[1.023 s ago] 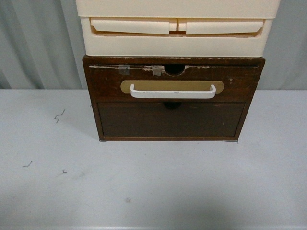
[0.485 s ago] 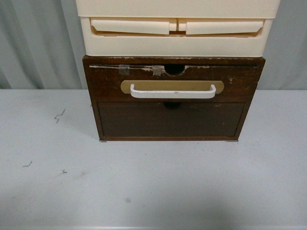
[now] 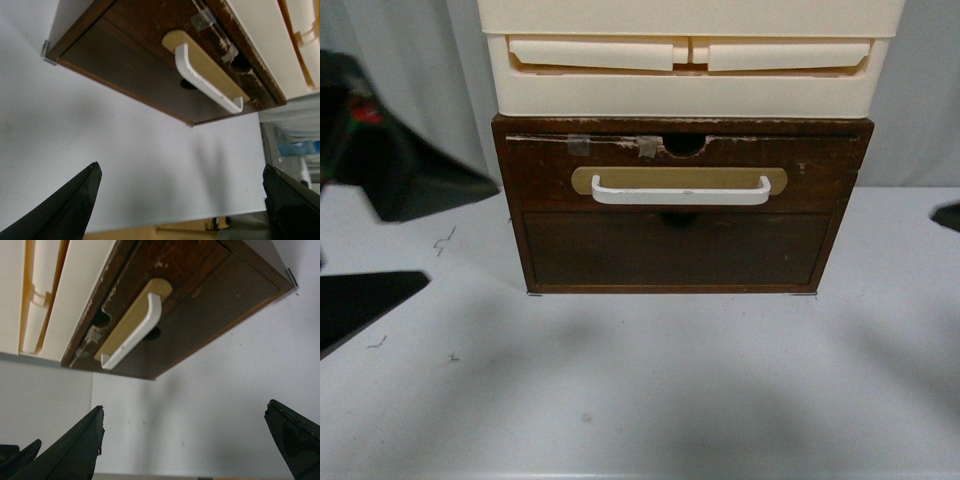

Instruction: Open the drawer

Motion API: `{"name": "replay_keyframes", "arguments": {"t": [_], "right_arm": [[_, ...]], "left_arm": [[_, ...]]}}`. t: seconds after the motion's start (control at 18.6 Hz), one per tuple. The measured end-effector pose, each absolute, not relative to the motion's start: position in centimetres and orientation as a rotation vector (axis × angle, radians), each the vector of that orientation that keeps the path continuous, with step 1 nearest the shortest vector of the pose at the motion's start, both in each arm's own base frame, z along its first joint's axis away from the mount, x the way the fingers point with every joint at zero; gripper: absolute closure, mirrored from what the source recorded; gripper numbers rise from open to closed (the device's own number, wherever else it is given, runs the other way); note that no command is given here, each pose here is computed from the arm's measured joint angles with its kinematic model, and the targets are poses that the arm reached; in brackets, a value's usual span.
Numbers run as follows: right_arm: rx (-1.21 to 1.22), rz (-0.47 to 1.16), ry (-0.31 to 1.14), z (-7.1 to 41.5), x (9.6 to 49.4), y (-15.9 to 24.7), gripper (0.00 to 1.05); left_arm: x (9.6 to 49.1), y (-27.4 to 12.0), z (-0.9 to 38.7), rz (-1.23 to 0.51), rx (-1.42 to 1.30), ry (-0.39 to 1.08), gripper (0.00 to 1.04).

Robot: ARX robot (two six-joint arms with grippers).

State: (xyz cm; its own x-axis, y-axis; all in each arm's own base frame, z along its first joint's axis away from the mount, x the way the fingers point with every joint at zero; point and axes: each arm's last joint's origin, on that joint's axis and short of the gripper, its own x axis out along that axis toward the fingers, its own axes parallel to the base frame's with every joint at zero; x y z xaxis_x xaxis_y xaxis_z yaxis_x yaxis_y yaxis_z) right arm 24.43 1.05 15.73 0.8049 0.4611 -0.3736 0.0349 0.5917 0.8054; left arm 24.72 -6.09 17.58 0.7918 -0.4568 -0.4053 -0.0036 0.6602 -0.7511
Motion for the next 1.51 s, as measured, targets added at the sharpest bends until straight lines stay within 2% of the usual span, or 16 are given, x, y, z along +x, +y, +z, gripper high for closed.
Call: {"name": "replay_keyframes", "arguments": {"t": [0.05, 0.16, 0.43, 0.97, 1.02, 1.08, 1.4, 1.51], "right_arm": [[0.941, 0.292, 0.586, 15.3, 26.8, 1.7, 0.06], [0.970, 0.330, 0.641, 13.3, 30.1, 3.3, 0.06], [1.018, 0.410, 0.669, 11.9, 35.0, 7.1, 0.06], [1.099, 0.314, 0.651, 11.1, 39.9, 9.6, 0.06], [1.100, 0.296, 0.654, 10.8, 40.1, 9.7, 0.06], [1.103, 0.292, 0.657, 10.7, 40.1, 9.9, 0.07], [1.102, 0.318, 0.634, 11.4, 40.7, 10.8, 0.57], [1.109, 0.298, 0.656, 11.2, 40.6, 10.7, 0.69]], "left_arm": [[26.6, -6.9, 17.3, -0.291, -0.852, 0.605, 0.07], [29.8, -7.9, 15.5, -0.303, -0.945, 0.611, 0.07], [34.1, -9.2, 13.2, -0.360, -1.101, 0.652, 0.07], [38.1, -10.8, 11.6, -0.379, -1.151, 0.679, 0.07], [38.2, -10.8, 11.6, -0.382, -1.152, 0.678, 0.09], [38.4, -10.9, 11.6, -0.380, -1.157, 0.681, 0.18], [38.8, -11.2, 11.3, -0.378, -1.179, 0.691, 0.69], [38.9, -11.3, 11.5, -0.384, -1.193, 0.685, 0.84]]}}
